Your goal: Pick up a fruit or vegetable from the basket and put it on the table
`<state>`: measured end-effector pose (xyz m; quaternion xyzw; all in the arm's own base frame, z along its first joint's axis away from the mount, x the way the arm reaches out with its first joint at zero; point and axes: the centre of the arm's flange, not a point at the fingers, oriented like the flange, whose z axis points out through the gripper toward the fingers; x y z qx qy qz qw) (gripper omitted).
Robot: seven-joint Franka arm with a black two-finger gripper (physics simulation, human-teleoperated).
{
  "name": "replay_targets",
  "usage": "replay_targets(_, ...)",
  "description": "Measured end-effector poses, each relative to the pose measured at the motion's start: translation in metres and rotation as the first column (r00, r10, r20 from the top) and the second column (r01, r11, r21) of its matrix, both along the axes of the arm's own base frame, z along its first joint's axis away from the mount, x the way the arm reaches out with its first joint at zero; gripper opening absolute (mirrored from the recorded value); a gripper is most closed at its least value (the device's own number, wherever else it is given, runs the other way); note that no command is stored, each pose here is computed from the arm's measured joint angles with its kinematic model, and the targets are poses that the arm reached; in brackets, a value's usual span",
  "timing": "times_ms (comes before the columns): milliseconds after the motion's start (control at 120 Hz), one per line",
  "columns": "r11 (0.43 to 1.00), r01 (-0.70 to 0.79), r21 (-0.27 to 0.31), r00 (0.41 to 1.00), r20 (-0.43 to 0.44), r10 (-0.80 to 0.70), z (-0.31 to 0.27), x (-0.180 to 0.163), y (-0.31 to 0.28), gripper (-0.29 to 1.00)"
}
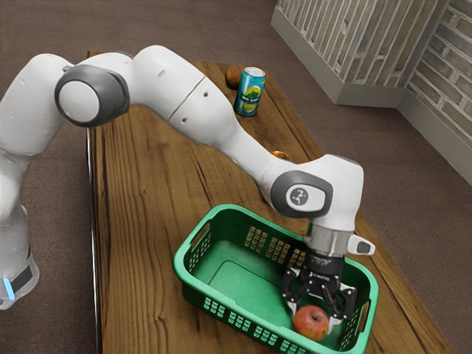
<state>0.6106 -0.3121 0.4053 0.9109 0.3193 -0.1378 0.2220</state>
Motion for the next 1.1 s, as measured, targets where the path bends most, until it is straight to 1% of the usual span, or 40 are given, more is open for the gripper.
replay_targets(67, 1.000, -0.003, 0.003, 1.000, 0.006, 0.003, 0.005, -0.001, 0.000, 0.33)
replay_targets(133, 1.000, -0.008, 0.005, 1.000, 0.021, 0.008, 0.015, -0.002, 0.001, 0.33)
replay_targets(250, 1.000, -0.022, 0.004, 0.994, 0.107, 0.021, 0.070, -0.010, 0.005, 0.36)
replay_targets(317, 1.000, -0.015, 0.016, 0.987, 0.161, 0.012, 0.099, -0.017, -0.001, 0.36)
replay_targets(425, 0.998, 0.057, 0.010, 0.962, 0.266, -0.057, 0.154, -0.042, -0.058, 0.38)
replay_targets(508, 0.994, 0.111, -0.005, 0.946, 0.306, -0.104, 0.171, -0.062, -0.111, 0.39)
replay_targets(567, 0.991, 0.131, -0.025, 0.943, 0.312, -0.117, 0.169, -0.067, -0.141, 0.38)
replay_targets(667, 0.990, 0.133, -0.053, 0.944, 0.312, -0.110, 0.162, -0.069, -0.173, 0.36)
replay_targets(700, 0.990, 0.125, -0.060, 0.946, 0.309, -0.100, 0.161, -0.069, -0.176, 0.44)
replay_targets(733, 0.991, 0.114, -0.066, 0.948, 0.306, -0.089, 0.161, -0.068, -0.177, 0.49)
replay_targets(833, 0.994, 0.075, -0.078, 0.958, 0.282, -0.050, 0.153, -0.063, -0.175, 0.60)
replay_targets(900, 0.993, 0.043, -0.106, 0.972, 0.233, -0.017, 0.142, -0.058, -0.175, 0.64)
replay_targets(950, 0.993, 0.015, -0.116, 0.977, 0.212, 0.010, 0.137, -0.053, -0.171, 0.66)
replay_targets(1100, 0.990, -0.031, -0.135, 0.981, 0.186, 0.056, 0.139, -0.048, -0.166, 0.69)
